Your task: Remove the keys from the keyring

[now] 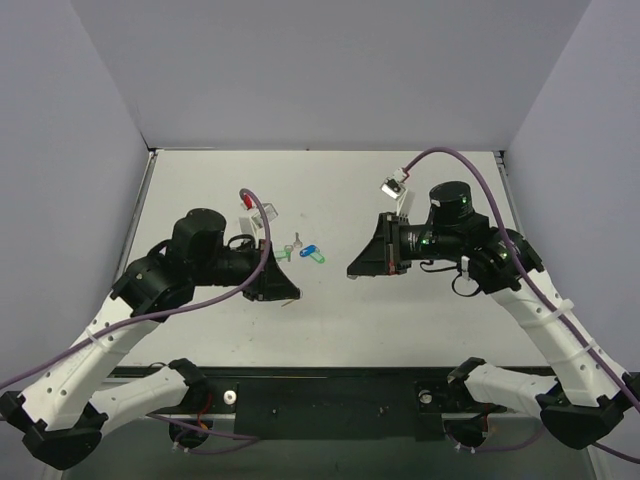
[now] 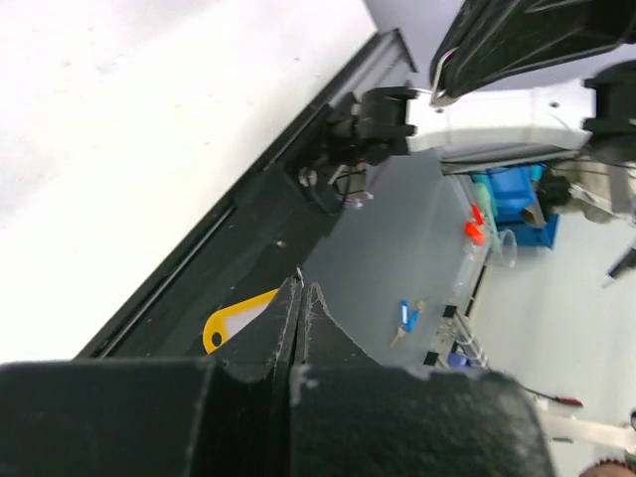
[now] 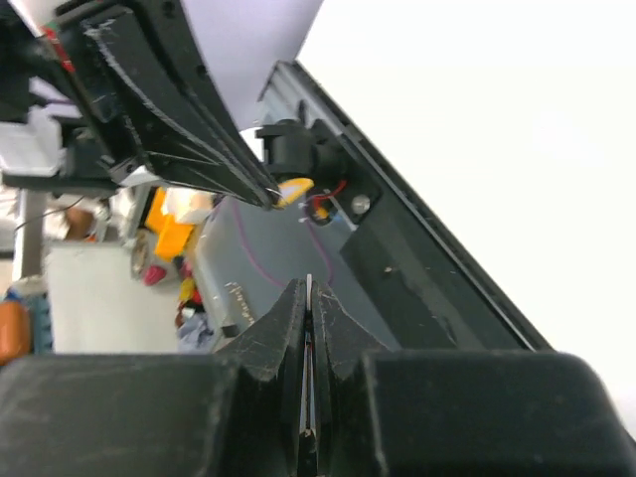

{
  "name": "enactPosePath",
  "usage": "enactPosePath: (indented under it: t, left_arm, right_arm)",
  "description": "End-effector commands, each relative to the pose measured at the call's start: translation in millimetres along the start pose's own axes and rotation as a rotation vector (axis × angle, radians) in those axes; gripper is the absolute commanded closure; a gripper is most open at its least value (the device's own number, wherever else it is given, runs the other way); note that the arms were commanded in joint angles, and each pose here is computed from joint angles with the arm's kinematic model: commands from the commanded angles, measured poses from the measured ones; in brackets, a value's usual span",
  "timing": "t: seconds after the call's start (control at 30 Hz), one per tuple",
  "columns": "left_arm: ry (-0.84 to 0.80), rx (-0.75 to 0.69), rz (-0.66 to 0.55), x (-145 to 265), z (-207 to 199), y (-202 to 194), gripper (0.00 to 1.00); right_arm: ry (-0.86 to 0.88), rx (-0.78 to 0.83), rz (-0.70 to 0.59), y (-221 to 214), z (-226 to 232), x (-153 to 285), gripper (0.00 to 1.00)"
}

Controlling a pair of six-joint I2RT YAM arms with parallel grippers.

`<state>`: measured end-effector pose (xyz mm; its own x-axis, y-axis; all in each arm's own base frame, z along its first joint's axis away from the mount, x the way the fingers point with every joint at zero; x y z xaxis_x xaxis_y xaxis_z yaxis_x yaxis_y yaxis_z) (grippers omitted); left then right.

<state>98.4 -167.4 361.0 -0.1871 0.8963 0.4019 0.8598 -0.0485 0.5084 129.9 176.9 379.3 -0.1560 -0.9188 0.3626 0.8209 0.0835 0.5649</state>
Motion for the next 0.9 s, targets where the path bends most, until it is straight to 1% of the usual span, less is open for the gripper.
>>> enactPosePath:
  t: [0.0, 0.07, 0.1, 0.3, 0.37, 0.53, 0.6, 0.63, 0.67, 0.7, 0.8, 0.83, 0.87]
  left_arm:
    - [0.155, -0.035, -0.107, 17, 6, -2, 1.00]
    - [0.197, -0.049, -0.157, 23, 8, -3, 1.00]
    - [0.247, -0.047, -0.187, 26, 11, -3, 1.00]
    - [0.503, -0.017, -0.428, 48, 35, -8, 1.00]
    - [0.527, -0.027, -0.499, 58, 38, -14, 1.00]
    - [0.626, -0.042, -0.626, 72, 52, -22, 1.00]
    - [0.677, -0.053, -0.670, 78, 58, -25, 1.00]
    - [0.689, -0.064, -0.676, 79, 62, -28, 1.00]
    - [0.709, -0.067, -0.685, 80, 65, -29, 1.00]
    - [0.717, -0.076, -0.681, 80, 69, -32, 1.00]
    - [0.761, -0.076, -0.662, 74, 83, -40, 1.00]
    - [0.757, -0.069, -0.679, 75, 84, -42, 1.00]
    - [0.765, -0.069, -0.684, 72, 90, -45, 1.00]
  right_arm:
    - [-0.207, 0.025, -0.062, -5, -17, 7, 1.00]
    - [-0.268, 0.015, -0.074, -8, -25, 6, 1.00]
    - [-0.311, 0.012, -0.089, -10, -31, 5, 1.00]
    - [-0.501, -0.005, -0.122, -20, -58, -2, 1.00]
    - [-0.536, -0.001, -0.115, -24, -65, -8, 1.00]
    - [-0.572, 0.049, -0.137, -25, -73, -26, 1.00]
    - [-0.609, 0.084, -0.156, -23, -77, -32, 1.00]
    - [-0.610, 0.100, -0.148, -23, -78, -38, 1.00]
    - [-0.608, 0.114, -0.167, -19, -78, -41, 1.00]
    - [-0.617, 0.123, -0.158, -19, -81, -47, 1.00]
    - [-0.633, 0.157, -0.185, -9, -86, -64, 1.00]
    - [-0.626, 0.173, -0.194, -6, -87, -69, 1.00]
    - [-0.636, 0.174, -0.175, -5, -92, -78, 1.00]
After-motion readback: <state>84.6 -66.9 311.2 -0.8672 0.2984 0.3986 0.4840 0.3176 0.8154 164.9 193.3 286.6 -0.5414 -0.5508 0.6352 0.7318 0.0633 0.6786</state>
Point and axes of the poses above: each gripper's point midway between its finger pads, its own x axis back along the fingers, its own z axis along the line the jaws close on, y = z × x, the point moved 10 cm from there along x, back along the fingers, and after that the axes turned 3 degrees about x, right-handed, at the moved point
